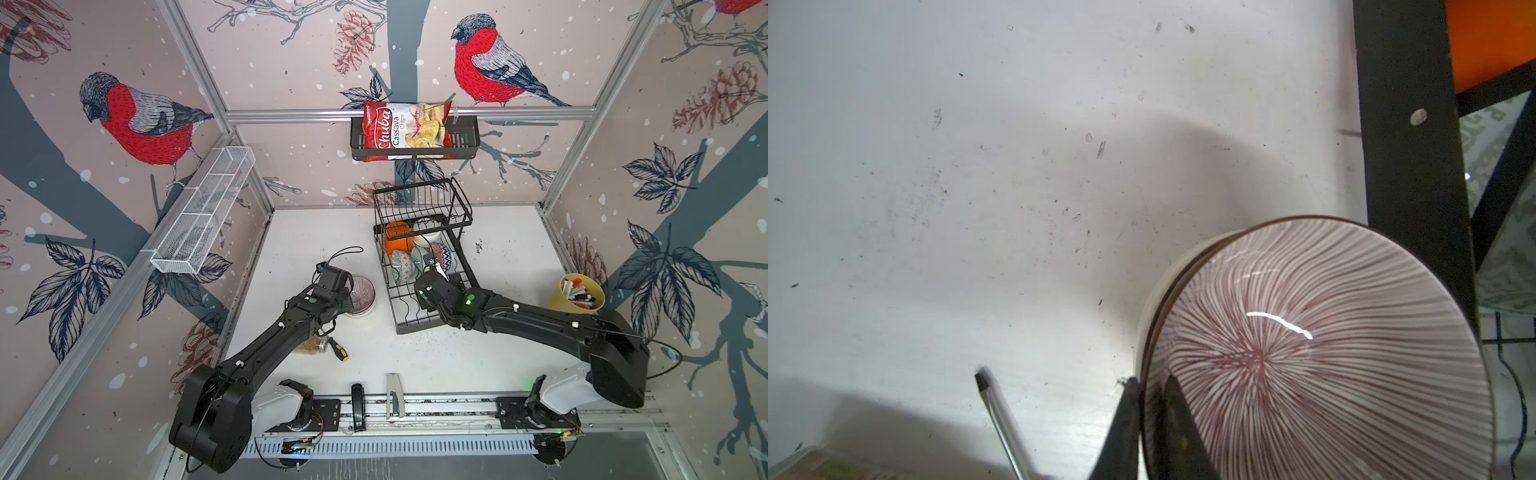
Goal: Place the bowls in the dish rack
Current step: 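Grasp the rim of the top purple-striped bowl with the left gripper, then lift the purple-striped bowl with the left gripper while the right gripper reaches toward it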
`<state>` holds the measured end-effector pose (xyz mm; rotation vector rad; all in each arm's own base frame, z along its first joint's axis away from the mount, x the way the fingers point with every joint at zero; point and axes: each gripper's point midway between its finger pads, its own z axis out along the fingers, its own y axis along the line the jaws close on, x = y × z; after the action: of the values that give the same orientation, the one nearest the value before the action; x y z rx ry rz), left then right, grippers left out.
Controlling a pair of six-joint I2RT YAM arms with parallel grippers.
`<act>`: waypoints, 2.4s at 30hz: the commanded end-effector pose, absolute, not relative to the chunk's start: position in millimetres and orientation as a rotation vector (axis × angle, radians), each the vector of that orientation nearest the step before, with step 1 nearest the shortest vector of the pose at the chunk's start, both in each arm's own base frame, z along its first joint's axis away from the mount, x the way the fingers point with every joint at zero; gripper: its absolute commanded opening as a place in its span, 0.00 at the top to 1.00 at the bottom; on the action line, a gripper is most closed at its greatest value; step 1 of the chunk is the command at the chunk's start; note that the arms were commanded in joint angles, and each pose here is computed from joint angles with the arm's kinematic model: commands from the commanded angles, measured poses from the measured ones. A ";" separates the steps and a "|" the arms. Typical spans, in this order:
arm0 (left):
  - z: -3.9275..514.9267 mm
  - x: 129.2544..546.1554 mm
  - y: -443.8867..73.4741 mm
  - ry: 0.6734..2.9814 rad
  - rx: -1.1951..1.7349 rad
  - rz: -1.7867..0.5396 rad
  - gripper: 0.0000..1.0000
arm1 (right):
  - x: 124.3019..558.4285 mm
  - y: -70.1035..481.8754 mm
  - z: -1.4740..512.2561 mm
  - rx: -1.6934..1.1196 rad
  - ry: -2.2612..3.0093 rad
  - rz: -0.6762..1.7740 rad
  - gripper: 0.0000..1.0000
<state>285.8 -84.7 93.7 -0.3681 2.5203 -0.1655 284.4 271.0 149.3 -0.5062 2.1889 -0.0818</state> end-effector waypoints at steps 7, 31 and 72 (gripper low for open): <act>104.6 289.5 -86.3 2.492 -0.332 -0.178 1.00 | 287.3 274.6 150.0 -0.503 2.192 -0.087 0.12; 143.1 297.4 -93.3 2.367 -0.291 -0.272 1.00 | 289.9 294.7 158.7 -0.537 2.185 -0.025 0.12; 183.4 290.9 -161.6 2.231 -0.037 -0.577 1.00 | 267.2 386.2 187.4 -0.647 2.195 0.340 0.43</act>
<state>277.2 -151.6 160.9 -0.0276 2.3276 -0.5267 260.9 393.4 189.3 -0.6920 2.1881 0.4014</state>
